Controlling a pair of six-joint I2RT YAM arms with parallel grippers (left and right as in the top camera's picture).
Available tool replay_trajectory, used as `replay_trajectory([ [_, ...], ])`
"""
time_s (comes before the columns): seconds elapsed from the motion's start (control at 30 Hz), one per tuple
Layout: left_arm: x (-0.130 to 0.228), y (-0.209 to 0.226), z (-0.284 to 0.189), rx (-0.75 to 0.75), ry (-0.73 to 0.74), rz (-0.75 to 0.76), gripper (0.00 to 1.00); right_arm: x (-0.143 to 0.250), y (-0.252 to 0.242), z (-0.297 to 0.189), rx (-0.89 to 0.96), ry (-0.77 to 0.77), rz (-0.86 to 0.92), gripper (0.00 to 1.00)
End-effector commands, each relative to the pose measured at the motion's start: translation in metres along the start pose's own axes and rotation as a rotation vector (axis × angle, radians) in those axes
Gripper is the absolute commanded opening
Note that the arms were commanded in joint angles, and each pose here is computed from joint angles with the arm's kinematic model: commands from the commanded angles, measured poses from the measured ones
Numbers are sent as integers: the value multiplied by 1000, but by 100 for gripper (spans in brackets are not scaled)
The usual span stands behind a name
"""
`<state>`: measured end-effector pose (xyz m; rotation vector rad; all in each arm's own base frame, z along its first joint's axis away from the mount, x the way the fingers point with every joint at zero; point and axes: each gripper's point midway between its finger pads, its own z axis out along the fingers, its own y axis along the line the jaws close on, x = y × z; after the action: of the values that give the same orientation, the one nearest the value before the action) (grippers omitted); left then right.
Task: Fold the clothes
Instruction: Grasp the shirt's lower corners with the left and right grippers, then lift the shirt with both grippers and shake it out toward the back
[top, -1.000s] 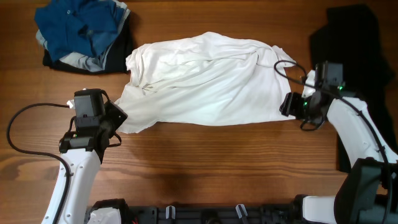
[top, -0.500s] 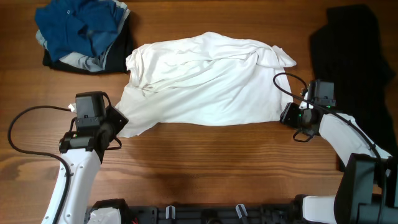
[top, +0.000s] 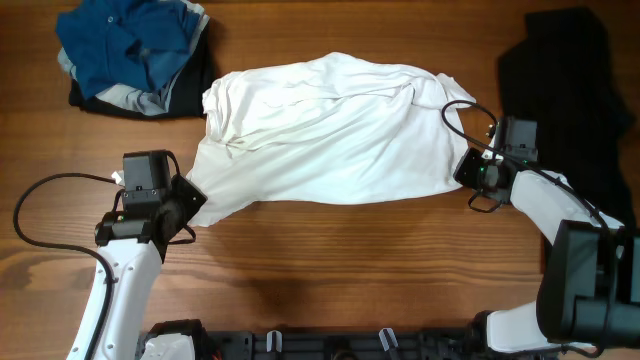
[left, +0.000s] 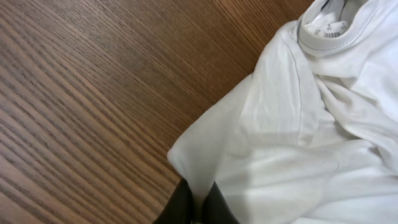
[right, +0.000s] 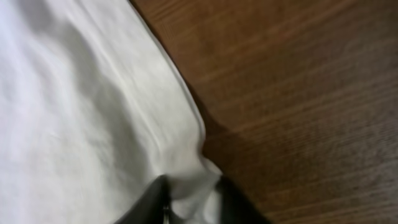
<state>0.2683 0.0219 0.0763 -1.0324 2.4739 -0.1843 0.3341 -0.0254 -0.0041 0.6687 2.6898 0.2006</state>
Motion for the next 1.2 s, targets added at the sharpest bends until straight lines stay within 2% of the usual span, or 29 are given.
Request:
replay_trajectory([
  [0.0,-6,1,-3,-6,-25,10,4,52,-9,20,-5,178,32,4],
  [0.1,-7,0,-3,-4,-27,9,4,48,3,13,-63,178,30,4],
  [0.23,-20,-11,-19,31,-68,9,4,13,22,-24,-105,108,-38,4],
  [0.37,-60,-44,-76,132,-196,60,4,-48,46,-104,-139,-48,-98,4],
  [0.5,-104,-81,-157,268,-382,100,4,-109,60,-211,-172,-263,-139,4],
  [0.67,-142,-111,-260,424,-613,120,4,-155,56,-332,-171,-513,-151,4],
  [0.77,-157,-120,-316,491,-737,141,4,-165,55,-389,-164,-632,-166,4],
  [0.9,-164,-125,-397,593,-888,142,4,-160,54,-464,-153,-776,-191,4],
  [1.03,-159,-121,-460,670,-1012,150,4,-148,53,-505,-131,-870,-216,4],
  [1.07,-162,-113,-486,646,-1107,171,4,-143,52,-521,-124,-914,-227,4],
  [1.17,-167,-100,-513,616,-1205,134,4,-136,55,-543,-113,-979,-267,4],
])
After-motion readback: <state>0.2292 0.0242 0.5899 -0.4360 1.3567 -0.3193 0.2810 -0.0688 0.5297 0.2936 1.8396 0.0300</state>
